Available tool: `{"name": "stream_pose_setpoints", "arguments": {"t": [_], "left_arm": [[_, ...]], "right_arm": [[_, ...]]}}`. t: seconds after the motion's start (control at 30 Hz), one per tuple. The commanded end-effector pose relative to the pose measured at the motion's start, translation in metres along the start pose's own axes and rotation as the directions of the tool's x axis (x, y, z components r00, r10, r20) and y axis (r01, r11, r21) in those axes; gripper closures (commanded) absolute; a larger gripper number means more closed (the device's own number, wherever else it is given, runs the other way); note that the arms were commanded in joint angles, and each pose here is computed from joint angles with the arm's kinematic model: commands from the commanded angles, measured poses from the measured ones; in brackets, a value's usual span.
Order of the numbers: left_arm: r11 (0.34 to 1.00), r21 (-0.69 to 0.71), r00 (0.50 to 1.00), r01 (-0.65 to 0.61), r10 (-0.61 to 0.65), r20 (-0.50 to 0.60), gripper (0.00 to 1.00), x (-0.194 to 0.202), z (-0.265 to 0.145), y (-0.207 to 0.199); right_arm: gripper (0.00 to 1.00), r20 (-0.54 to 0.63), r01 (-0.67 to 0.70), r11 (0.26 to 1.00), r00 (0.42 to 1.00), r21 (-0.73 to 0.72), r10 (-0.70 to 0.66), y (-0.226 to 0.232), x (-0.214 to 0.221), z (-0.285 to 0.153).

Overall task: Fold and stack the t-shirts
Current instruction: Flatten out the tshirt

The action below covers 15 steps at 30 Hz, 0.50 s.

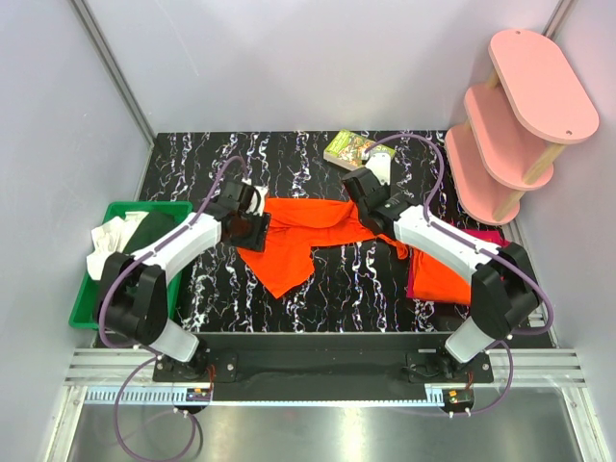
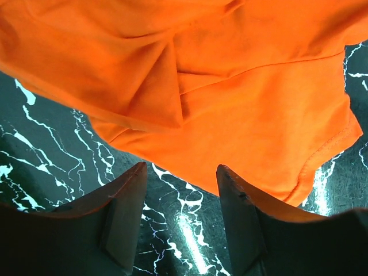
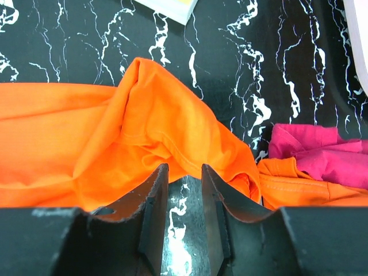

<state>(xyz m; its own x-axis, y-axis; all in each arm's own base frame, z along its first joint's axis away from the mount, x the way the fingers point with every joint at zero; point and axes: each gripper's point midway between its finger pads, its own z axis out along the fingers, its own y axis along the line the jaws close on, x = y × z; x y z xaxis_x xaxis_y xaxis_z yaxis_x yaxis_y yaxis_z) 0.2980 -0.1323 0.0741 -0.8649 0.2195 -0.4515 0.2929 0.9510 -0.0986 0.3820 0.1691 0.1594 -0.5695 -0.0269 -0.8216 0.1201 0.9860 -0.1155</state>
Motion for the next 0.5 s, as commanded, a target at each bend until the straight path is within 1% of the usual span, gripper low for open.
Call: {"name": "stream_pose_setpoints", "arguments": {"t": [0.0, 0.07, 0.23, 0.4, 0.47], "left_arm": [[1.000, 0.006, 1.000, 0.007, -0.007, -0.006, 0.44, -0.002, 0.012, -0.002], [1.000, -0.012, 1.000, 0.005, -0.005, -0.002, 0.44, -0.006, 0.016, 0.001], [0.999, -0.032, 0.999, 0.009, -0.010, -0.035, 0.45, -0.007, 0.034, 0.005], [0.999, -0.050, 1.000, 0.015, -0.015, 0.004, 0.46, -0.019, 0.037, 0.008], [0.996, -0.083, 1.000, 0.016, -0.014, 0.025, 0.46, -0.024, 0.036, 0.014]], "right_arm": [[0.64, 0.025, -0.030, 1.000, 0.999, -0.002, 0.030, 0.005, -0.007, -0.009], [0.63, 0.029, -0.027, 1.000, 0.999, -0.003, 0.027, 0.006, -0.008, -0.010], [0.64, 0.030, -0.019, 1.000, 0.999, 0.002, 0.019, 0.007, -0.008, -0.012], [0.64, 0.020, -0.017, 1.000, 1.000, 0.003, 0.017, 0.007, 0.000, -0.013], [0.64, 0.017, -0.018, 1.000, 1.000, 0.003, 0.018, 0.006, 0.002, -0.013]]}}
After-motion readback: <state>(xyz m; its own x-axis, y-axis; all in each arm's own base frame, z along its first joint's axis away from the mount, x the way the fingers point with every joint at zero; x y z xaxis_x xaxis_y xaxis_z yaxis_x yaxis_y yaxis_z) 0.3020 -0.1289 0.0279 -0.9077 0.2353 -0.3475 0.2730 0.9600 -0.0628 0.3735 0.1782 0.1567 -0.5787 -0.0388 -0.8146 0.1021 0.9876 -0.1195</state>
